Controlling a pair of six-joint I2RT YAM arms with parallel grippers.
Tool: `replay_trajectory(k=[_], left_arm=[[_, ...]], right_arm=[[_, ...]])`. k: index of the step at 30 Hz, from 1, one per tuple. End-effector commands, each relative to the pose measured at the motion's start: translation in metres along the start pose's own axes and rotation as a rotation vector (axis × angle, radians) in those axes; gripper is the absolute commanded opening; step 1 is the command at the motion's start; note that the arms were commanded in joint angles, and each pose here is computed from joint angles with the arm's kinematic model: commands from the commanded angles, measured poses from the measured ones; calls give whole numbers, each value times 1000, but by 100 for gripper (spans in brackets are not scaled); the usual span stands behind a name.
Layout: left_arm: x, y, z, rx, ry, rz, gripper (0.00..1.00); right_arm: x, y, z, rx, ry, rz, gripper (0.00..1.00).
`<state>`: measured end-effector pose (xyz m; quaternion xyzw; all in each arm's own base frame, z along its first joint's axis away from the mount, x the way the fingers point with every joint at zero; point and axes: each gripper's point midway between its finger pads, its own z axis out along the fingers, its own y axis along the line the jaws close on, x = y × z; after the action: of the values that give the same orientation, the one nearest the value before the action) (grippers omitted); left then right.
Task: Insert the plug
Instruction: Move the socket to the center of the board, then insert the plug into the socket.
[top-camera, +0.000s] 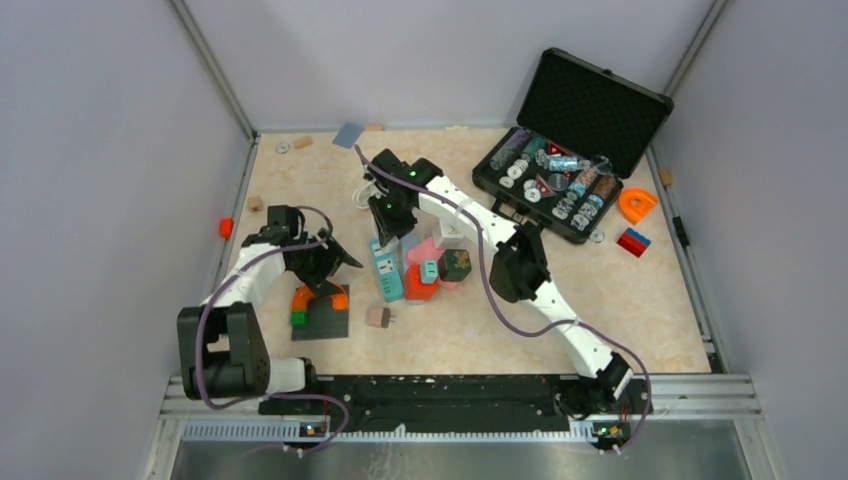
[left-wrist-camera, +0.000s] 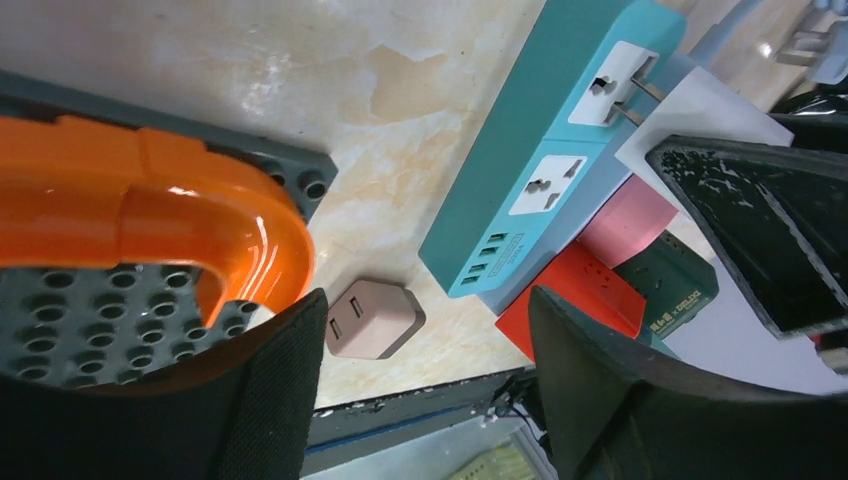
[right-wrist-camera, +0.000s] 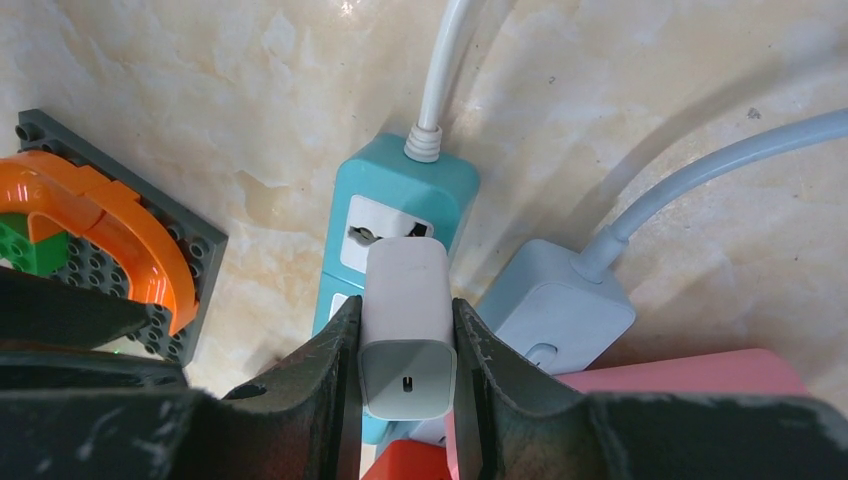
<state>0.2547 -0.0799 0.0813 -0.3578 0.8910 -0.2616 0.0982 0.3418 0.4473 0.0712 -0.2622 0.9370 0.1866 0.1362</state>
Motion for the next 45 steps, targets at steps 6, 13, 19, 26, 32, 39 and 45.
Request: replay_trajectory(k=[6,13,19,26,32,39,45], left_arm=[[-1,-56,45,65,87,143,59],[16,-47,78,-7,161,156,42],[41,-48,88,12,213,158,28],[65,-69,96,47,261,201,23],[50,-76,74,52,177,232,43],[18,-58,33,26,13,225,70],[19,-31,15,-51,-14,264,76]], right_arm=[[77,-69,58,223,283,27,0],[71,-63,45,151,278,27,0],[76,-64,40,148,292,-6,0],[93,-81,36,289,343,-105,0],[113,-96,42,394,411,-189,0],[120,-105,46,477,427,-216,0],[141,-117,57,521,498,-251,0]])
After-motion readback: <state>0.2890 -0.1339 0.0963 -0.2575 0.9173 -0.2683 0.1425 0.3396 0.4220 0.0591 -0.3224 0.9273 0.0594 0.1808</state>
